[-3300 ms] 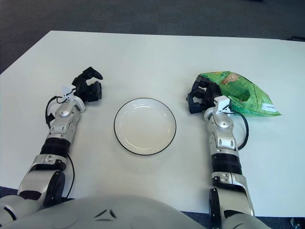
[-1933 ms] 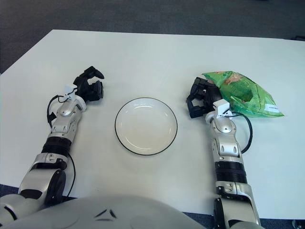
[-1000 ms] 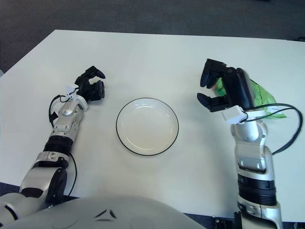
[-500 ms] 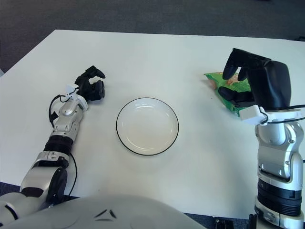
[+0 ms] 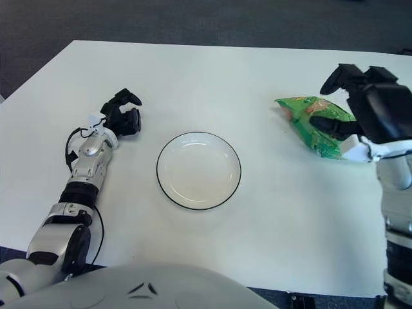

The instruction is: Put the snack into the plate.

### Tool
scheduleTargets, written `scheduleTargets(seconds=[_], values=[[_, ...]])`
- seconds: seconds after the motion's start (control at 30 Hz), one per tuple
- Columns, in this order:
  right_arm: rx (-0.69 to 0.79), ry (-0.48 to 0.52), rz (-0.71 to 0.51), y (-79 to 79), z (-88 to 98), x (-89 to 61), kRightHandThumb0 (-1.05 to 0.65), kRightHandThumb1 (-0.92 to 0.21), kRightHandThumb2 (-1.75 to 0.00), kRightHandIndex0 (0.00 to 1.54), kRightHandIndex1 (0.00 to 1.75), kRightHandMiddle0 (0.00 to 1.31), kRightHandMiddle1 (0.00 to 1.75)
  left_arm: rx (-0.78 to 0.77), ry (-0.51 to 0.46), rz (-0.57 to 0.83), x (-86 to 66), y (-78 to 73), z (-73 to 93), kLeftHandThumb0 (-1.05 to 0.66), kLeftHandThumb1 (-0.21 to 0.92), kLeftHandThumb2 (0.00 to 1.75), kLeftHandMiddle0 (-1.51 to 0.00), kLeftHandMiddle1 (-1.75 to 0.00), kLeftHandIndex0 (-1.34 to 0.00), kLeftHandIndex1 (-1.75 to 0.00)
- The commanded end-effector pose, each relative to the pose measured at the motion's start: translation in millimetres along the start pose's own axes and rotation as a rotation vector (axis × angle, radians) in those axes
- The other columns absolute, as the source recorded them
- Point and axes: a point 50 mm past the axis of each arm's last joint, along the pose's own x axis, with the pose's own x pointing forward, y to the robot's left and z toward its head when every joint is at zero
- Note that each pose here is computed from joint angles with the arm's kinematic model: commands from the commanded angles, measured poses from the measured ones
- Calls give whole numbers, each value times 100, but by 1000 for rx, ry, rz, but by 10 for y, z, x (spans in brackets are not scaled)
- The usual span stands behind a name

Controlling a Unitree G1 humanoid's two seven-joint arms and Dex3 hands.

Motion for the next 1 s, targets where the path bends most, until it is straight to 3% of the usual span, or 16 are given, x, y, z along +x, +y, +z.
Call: scheduleTargets(seconds=[0.0, 0.23, 0.63, 0.97], values=[[-36, 35, 37, 73, -80, 3, -98, -92, -84, 0, 27, 0, 77, -16, 162, 22, -184, 36, -350, -46, 38, 124, -115, -175, -56, -175], [-76, 88, 38, 129, -189, 13, -101, -92, -95, 0, 2, 0, 57, -12, 169, 19, -181, 39, -359, -46, 38, 124, -114, -175, -56, -175], [-88, 163, 21, 147, -427, 26, -100, -92, -102, 0, 0, 0, 47, 9, 168, 19, -185, 31, -361, -46, 37, 125, -115, -175, -57, -175], [-21, 204, 25, 180, -513, 41, -102, -92, -102, 0, 0, 0, 47, 6, 164, 11, -196, 15, -362, -46, 38, 124, -114, -175, -56, -175]])
